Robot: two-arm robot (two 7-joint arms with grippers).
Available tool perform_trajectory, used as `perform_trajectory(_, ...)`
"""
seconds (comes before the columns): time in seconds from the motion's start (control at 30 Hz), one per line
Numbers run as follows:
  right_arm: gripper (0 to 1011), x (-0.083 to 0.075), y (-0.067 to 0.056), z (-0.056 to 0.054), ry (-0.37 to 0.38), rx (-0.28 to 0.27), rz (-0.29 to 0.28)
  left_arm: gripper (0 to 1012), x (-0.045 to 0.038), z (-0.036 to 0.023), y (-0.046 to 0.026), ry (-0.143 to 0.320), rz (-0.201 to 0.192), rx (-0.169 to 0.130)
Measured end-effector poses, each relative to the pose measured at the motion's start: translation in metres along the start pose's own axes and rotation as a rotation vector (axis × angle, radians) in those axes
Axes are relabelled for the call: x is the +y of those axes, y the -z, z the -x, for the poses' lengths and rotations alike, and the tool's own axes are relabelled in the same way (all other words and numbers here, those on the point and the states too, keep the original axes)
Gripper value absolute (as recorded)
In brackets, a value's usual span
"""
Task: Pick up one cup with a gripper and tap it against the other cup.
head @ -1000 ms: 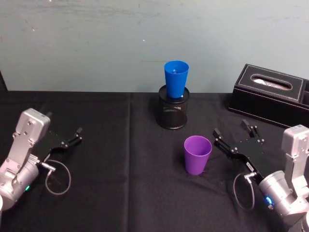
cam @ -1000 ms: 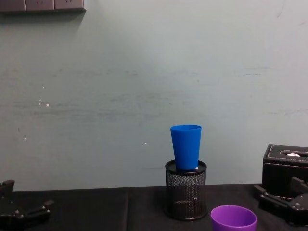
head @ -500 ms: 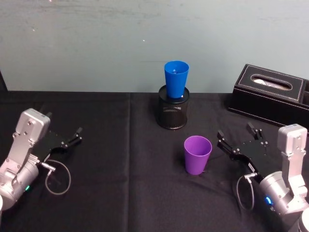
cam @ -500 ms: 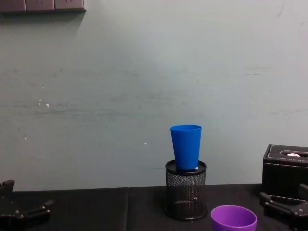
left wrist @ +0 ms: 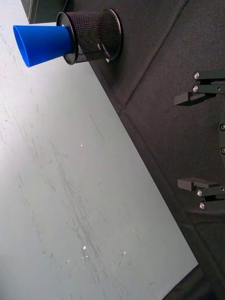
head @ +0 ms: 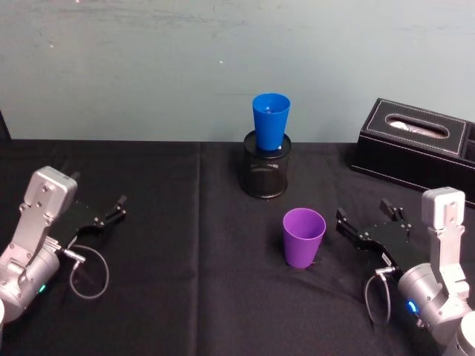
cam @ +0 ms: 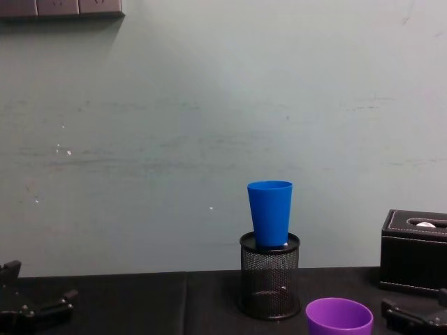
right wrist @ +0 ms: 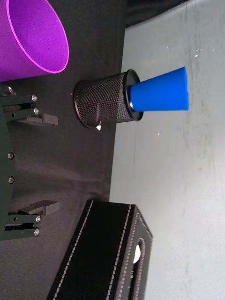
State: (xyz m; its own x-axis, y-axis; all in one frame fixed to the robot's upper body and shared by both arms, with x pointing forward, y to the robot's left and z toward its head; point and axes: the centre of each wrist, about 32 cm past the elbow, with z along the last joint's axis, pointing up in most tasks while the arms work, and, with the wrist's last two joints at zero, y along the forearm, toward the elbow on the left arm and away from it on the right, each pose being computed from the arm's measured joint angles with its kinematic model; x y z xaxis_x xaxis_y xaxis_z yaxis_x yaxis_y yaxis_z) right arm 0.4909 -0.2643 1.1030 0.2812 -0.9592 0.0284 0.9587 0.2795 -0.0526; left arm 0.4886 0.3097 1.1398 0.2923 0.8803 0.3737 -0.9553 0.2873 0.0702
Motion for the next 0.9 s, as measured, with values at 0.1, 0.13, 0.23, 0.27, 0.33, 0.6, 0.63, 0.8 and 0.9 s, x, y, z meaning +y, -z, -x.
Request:
perform_trajectory(0.1, 1000, 0.0012, 0.0009, -0.0009, 0.001, 0.015, 0.009, 1011, 0.0000, 0.0000, 0.0000, 0.000, 0.000, 0.000)
perform_trajectory(0.13, 1000, 0.0016, 0.0010, -0.0010, 0.001, 0.018, 0.011, 1011, 0.0000, 0.0000, 0.0000, 0.000, 0.000, 0.000)
perform_trajectory(0.23, 1000, 0.0028, 0.0015, -0.0015, -0.001, 0.033, 0.018, 1011, 0.0000, 0.0000, 0.0000, 0.000, 0.000, 0.000)
perform_trajectory(0.27, 1000, 0.0031, 0.0016, -0.0018, -0.001, 0.038, 0.019, 1011, 0.0000, 0.0000, 0.0000, 0.000, 0.000, 0.000)
perform_trajectory(0.33, 1000, 0.0034, 0.0017, -0.0024, -0.001, 0.043, 0.022, 1011, 0.0000, 0.0000, 0.0000, 0.000, 0.000, 0.000)
perform_trajectory(0.6, 1000, 0.0032, 0.0018, -0.0022, -0.004, 0.041, 0.021, 1011, 0.0000, 0.0000, 0.0000, 0.000, 0.000, 0.000)
perform_trajectory(0.63, 1000, 0.0032, 0.0017, -0.0021, -0.004, 0.040, 0.020, 1011, 0.0000, 0.0000, 0.0000, 0.000, 0.000, 0.000)
perform_trajectory(0.8, 1000, 0.0032, 0.0018, -0.0020, -0.005, 0.039, 0.019, 1011, 0.0000, 0.0000, 0.0000, 0.000, 0.000, 0.000)
perform_trajectory(0.9, 1000, 0.0031, 0.0018, -0.0019, -0.005, 0.039, 0.019, 1011, 0.0000, 0.0000, 0.0000, 0.000, 0.000, 0.000)
